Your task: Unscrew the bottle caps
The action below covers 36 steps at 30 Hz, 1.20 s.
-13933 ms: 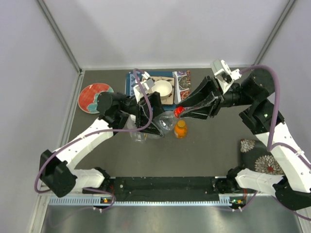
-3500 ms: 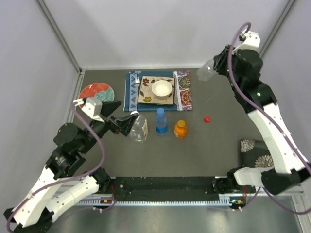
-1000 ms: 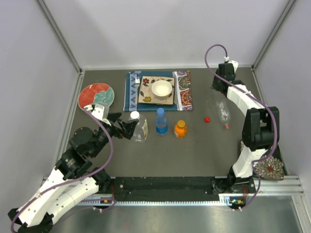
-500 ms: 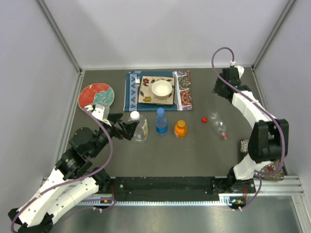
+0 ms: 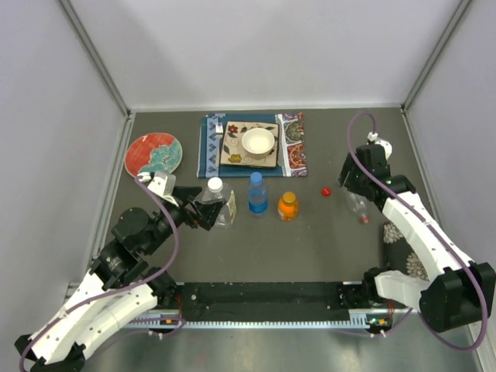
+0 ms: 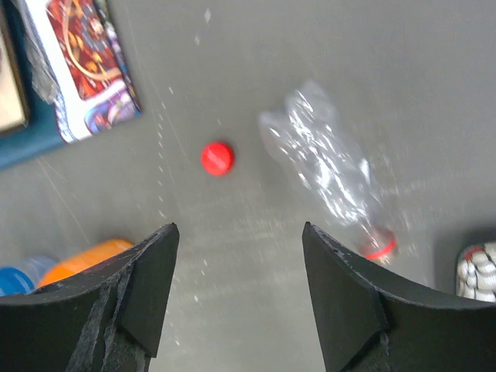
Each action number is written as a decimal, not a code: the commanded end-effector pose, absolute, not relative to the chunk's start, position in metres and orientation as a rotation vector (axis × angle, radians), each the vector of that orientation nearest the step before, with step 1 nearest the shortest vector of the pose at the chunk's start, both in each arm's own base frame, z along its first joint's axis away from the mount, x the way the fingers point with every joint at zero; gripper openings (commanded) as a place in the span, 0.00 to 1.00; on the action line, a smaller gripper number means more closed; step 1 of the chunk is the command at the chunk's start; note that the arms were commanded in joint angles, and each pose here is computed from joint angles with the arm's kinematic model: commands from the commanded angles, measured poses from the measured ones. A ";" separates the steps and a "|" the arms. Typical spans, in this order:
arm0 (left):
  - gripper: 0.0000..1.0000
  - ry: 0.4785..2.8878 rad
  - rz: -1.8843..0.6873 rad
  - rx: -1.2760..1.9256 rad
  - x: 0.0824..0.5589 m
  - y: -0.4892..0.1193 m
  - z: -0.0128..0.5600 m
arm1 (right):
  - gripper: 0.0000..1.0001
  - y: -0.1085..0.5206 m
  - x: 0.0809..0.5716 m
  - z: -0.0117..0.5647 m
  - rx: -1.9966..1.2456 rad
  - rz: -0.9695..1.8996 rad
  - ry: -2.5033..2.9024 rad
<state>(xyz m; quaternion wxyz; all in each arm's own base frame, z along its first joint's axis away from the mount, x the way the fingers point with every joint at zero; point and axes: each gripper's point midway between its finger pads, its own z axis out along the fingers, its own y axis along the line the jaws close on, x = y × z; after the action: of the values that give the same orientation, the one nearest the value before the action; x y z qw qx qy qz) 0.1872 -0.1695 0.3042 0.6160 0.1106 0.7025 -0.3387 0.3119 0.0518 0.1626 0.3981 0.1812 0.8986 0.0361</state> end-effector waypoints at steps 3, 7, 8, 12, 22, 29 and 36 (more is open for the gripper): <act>0.98 1.563 -0.890 0.255 0.179 -0.180 0.318 | 0.67 0.037 0.261 0.140 0.510 0.009 2.361; 0.98 1.565 -0.937 0.267 0.175 -0.187 0.316 | 0.69 0.027 0.248 0.121 0.531 -0.069 2.398; 0.98 1.567 -0.945 0.274 0.174 -0.188 0.316 | 0.68 0.026 0.244 0.114 0.532 -0.085 2.420; 0.98 1.572 -0.947 0.276 0.173 -0.188 0.314 | 0.70 0.019 0.235 0.098 0.542 -0.147 2.459; 0.98 1.579 -0.959 0.271 0.173 -0.189 0.311 | 0.70 0.006 0.229 0.076 0.596 -0.253 2.518; 0.98 1.583 -0.966 0.271 0.173 -0.191 0.307 | 0.73 0.001 0.235 0.060 0.633 -0.285 2.541; 0.98 1.588 -0.950 0.268 0.175 -0.189 0.304 | 0.74 -0.006 0.245 0.055 0.645 -0.289 2.548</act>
<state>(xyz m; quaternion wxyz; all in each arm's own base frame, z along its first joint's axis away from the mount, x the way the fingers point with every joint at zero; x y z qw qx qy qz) 0.1750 -0.1884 0.2897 0.5763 0.1168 0.7055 -0.3956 0.2321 -0.0008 0.0532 0.2280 0.2312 0.9401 -0.1041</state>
